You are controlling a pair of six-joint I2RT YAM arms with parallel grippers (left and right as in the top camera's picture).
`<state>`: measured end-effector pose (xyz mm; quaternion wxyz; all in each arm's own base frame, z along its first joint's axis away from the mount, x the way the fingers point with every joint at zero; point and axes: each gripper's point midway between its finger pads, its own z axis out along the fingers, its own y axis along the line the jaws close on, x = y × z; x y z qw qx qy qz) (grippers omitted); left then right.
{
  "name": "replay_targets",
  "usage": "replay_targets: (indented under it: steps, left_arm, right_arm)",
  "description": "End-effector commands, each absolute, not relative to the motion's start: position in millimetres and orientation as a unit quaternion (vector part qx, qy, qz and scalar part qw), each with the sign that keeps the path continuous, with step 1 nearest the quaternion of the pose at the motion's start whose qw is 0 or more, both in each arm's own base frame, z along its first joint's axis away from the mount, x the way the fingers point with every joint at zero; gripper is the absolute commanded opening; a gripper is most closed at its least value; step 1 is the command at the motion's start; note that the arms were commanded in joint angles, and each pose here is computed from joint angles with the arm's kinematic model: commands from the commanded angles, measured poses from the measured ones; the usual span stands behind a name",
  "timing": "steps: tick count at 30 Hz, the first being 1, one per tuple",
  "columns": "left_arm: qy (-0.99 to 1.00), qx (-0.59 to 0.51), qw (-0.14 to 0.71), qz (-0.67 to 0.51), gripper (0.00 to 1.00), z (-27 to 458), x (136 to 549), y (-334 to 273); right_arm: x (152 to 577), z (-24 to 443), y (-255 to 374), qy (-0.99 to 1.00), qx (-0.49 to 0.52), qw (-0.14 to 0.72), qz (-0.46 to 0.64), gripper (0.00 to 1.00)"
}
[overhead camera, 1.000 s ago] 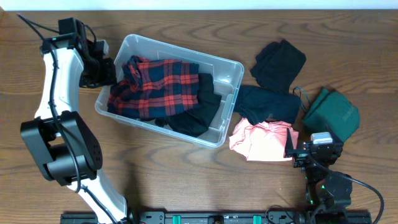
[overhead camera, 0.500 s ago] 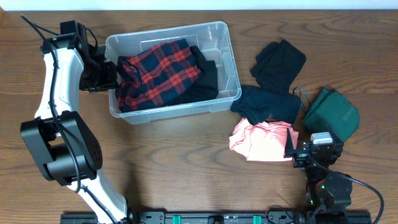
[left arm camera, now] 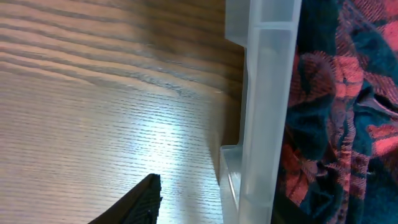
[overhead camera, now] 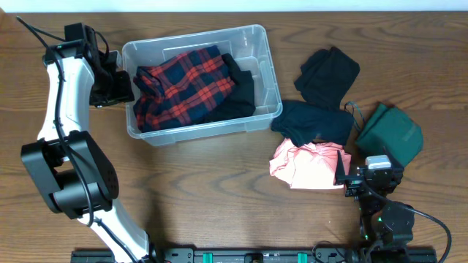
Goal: Pack container
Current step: 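Release the plaid shirt and withdraw the left gripper to the left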
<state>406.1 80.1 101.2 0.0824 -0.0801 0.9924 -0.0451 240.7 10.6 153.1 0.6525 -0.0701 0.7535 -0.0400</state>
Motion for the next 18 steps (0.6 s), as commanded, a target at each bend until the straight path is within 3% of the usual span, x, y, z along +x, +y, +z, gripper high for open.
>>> replay_targets:
  steps: [1,5,7,8,12,18]
  left_arm:
    - [0.991,-0.099,0.085,-0.004,0.47,108,400,110]
    - [0.986,-0.105,0.13,0.005,0.57,138,411,114]
    - [0.978,-0.118,0.171,0.01,0.72,164,420,118]
    - [0.975,-0.122,0.187,0.011,0.75,175,424,119]
    - [0.954,-0.131,0.268,0.024,0.78,240,432,125]
    - [0.922,-0.216,0.313,0.071,0.8,285,408,164]
  right_arm:
    - [241,153,9,0.752,-0.072,0.653,-0.048,0.99]
    - [241,153,9,0.752,-0.072,0.653,-0.048,0.99]
    - [241,153,9,0.752,-0.072,0.653,-0.048,0.99]
    - [241,153,9,0.752,-0.072,0.653,-0.048,0.99]
    - [241,153,9,0.752,-0.072,0.653,-0.048,0.99]
    - [241,153,9,0.752,-0.072,0.653,-0.048,0.99]
